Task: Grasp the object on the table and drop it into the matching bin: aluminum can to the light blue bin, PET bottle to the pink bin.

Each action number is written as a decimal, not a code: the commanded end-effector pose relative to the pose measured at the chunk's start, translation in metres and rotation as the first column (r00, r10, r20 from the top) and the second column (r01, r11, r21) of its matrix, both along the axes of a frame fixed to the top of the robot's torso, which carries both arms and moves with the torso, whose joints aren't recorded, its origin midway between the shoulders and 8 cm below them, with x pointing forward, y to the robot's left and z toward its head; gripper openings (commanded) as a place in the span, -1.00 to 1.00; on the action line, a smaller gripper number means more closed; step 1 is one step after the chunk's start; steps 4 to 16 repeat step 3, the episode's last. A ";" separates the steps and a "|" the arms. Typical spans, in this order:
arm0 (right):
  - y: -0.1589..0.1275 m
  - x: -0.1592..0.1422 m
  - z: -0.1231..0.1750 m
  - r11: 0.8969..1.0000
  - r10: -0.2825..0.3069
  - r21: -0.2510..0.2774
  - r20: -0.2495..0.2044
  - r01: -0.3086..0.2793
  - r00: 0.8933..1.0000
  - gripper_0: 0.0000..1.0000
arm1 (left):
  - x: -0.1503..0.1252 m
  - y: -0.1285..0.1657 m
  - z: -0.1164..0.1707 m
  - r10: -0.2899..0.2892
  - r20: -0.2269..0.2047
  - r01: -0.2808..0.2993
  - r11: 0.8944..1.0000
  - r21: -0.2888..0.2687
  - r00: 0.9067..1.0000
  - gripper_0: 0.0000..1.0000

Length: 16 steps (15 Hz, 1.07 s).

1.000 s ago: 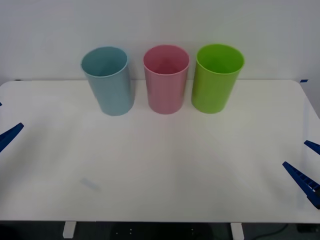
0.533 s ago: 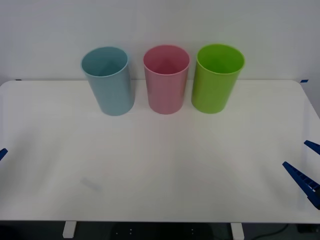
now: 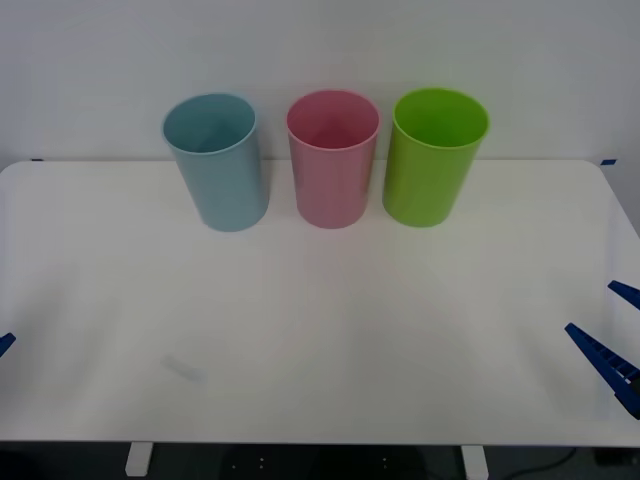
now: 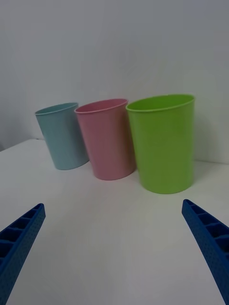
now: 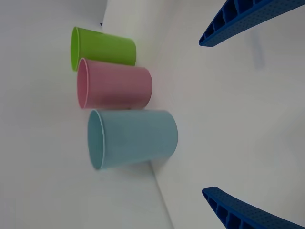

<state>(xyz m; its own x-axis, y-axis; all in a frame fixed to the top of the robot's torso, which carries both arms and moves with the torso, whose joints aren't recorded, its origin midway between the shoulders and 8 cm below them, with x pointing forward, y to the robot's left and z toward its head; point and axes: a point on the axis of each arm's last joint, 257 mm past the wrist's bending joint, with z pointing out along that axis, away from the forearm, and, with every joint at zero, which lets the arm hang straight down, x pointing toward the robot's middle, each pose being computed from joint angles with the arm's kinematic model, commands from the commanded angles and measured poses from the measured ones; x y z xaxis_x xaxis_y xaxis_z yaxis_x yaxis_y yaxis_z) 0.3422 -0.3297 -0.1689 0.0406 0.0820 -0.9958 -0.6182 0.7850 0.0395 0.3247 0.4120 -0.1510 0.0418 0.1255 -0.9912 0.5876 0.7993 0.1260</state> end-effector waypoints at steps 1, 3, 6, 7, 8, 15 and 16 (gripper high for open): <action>0.000 0.000 0.000 1.000 0.000 0.000 0.000 0.000 1.000 1.00 | -0.002 -0.001 -0.003 0.000 -0.009 0.000 1.000 -0.002 1.000 1.00; 0.000 0.000 0.000 1.000 0.000 0.000 0.000 0.000 1.000 1.00 | -0.002 -0.001 -0.003 0.000 -0.009 0.000 1.000 -0.002 1.000 1.00; 0.000 0.000 0.000 1.000 0.000 0.000 0.000 0.000 1.000 1.00 | -0.002 -0.001 -0.003 0.000 -0.009 0.000 1.000 -0.002 1.000 1.00; 0.000 0.000 0.000 1.000 0.000 0.000 0.000 0.000 1.000 1.00 | -0.002 -0.001 -0.003 0.000 -0.009 0.000 1.000 -0.002 1.000 1.00; 0.000 0.000 0.000 1.000 0.000 0.000 0.000 0.000 1.000 1.00 | -0.002 -0.001 -0.003 0.000 -0.009 0.000 1.000 -0.002 1.000 1.00; 0.000 0.000 0.000 1.000 0.000 0.000 0.000 0.000 1.000 1.00 | -0.002 -0.001 -0.003 0.000 -0.009 0.000 1.000 -0.002 1.000 1.00; 0.000 0.000 0.000 1.000 0.000 0.000 0.000 0.000 1.000 1.00 | -0.002 -0.001 -0.003 0.000 -0.009 0.000 1.000 -0.002 1.000 1.00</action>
